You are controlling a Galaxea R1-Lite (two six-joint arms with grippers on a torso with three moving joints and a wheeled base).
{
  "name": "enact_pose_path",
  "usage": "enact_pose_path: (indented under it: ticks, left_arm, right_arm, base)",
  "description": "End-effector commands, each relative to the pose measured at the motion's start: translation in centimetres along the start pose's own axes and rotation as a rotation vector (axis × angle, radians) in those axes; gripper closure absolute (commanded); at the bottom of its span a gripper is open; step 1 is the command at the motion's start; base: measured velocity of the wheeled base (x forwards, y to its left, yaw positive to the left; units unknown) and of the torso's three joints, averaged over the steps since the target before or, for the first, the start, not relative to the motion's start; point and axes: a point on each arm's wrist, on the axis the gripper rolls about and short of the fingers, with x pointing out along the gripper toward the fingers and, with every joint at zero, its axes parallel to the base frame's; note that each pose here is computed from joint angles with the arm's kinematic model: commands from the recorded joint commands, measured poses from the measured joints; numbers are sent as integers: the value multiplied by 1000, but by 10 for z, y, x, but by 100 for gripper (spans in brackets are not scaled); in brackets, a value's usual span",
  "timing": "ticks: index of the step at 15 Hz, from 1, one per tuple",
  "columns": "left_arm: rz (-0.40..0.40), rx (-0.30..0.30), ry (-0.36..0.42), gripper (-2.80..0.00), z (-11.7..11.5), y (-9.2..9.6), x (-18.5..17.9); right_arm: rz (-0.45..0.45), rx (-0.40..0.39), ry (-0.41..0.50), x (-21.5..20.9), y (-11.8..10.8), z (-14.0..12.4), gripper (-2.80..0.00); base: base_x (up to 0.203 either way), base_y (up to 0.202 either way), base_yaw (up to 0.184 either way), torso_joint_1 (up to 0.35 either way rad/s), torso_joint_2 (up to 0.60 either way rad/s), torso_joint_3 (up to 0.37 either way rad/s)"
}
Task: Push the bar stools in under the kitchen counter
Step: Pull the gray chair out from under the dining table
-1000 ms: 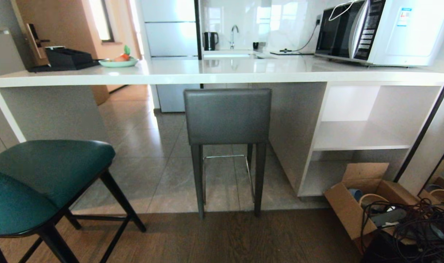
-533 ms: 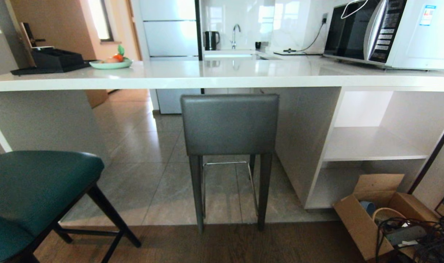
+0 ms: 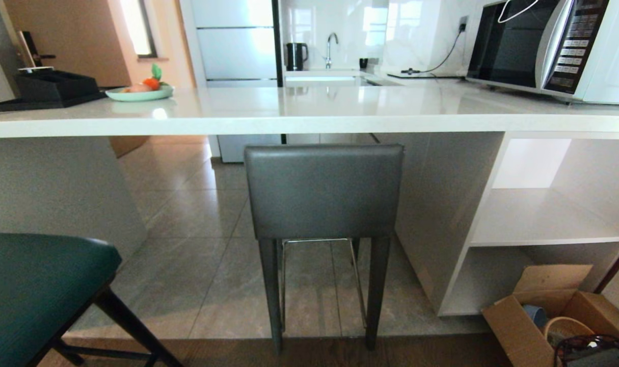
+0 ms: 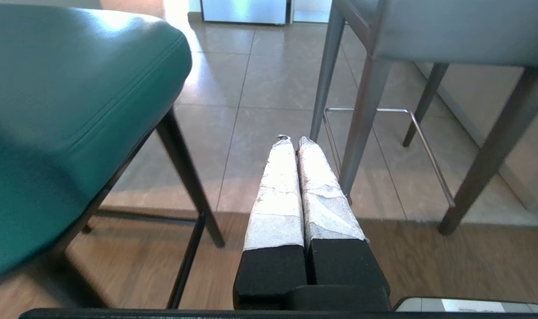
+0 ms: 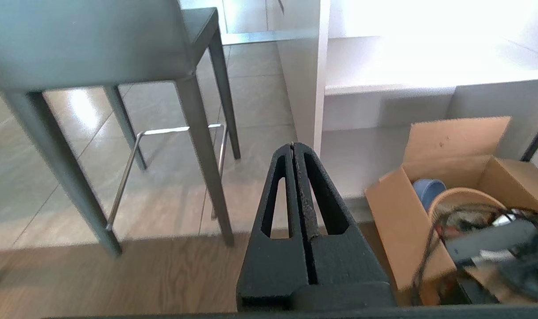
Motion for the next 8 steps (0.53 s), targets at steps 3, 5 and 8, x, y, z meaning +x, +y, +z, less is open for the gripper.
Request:
enact_pose_path:
  ticks: [3,5,8]
  left_arm:
    - [0,0,2,0,0,0,0]
    - [0,0,2,0,0,0,0]
    - [0,0,2,0,0,0,0]
  right_arm:
    - [1,0,4,0,0,-1,0]
    - [1,1,4,0,0,-1,0]
    - [1,1,5,0,0,-1,0]
  base:
    - [194,0,3,1,3,-1]
    - [195,0,1,3,-4,1]
    - [194,0,4,3,5,4]
